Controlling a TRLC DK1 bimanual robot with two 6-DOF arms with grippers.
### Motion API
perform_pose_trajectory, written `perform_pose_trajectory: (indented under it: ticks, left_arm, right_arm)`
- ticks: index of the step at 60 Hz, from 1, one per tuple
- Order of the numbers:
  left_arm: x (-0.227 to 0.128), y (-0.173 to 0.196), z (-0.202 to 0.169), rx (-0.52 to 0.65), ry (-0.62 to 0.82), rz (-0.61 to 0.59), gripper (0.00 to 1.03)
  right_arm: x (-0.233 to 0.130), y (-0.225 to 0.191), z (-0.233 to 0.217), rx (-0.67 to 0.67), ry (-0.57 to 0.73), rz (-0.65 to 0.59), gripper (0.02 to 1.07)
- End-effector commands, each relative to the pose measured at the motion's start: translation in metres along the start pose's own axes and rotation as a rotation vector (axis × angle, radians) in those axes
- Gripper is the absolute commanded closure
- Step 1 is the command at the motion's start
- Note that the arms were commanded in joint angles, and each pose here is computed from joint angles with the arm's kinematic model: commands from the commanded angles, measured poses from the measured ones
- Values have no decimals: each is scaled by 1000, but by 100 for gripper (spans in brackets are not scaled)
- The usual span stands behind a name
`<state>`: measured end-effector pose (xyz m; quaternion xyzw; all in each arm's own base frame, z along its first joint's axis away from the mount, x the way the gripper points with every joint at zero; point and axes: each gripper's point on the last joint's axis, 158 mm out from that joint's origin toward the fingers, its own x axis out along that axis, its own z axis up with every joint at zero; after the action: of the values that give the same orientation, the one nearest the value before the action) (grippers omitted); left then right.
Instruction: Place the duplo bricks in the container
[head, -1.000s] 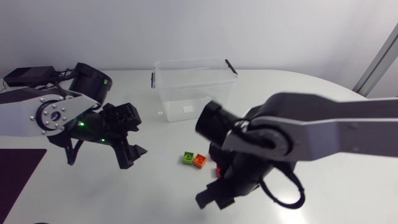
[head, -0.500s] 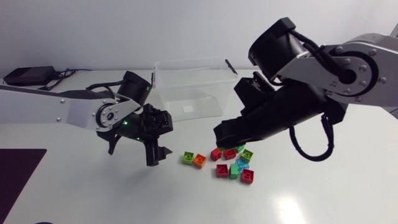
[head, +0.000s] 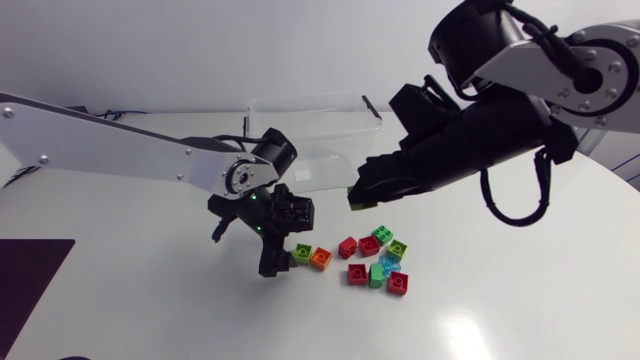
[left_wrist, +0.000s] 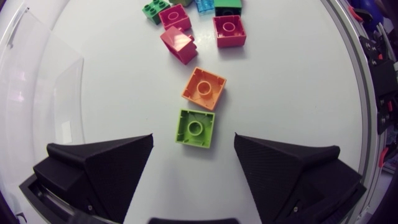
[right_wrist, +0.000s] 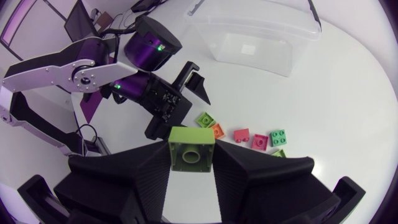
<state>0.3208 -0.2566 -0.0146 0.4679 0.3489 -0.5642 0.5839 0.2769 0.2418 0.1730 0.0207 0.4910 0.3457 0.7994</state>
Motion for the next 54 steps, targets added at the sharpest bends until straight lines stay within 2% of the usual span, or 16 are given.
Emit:
perform_pose_trajectory:
  ticks: [1,12,33,38,42,43,54]
  left_arm:
    - [7,1,6,39,9,-36,13]
    - [11,-7,3,35,55,-126,13]
    - [30,-9,7,47,126,-187,20]
    - [30,-14,7,47,140,-214,40]
    - [29,-17,7,50,144,-222,67]
    - [29,-18,7,49,146,-222,70]
    - [14,-20,-3,23,166,-211,72]
  right_arm:
    - [-6,0,7,-23,-22,10,89]
    - [-8,-7,4,-22,-22,27,89]
    - [-15,-24,0,-16,-38,38,89]
    - [-18,-31,2,-12,-49,32,89]
    - [-19,-38,11,-8,-80,26,89]
    - [-19,-40,13,-7,-86,24,89]
    - [-6,-61,41,23,-146,0,89]
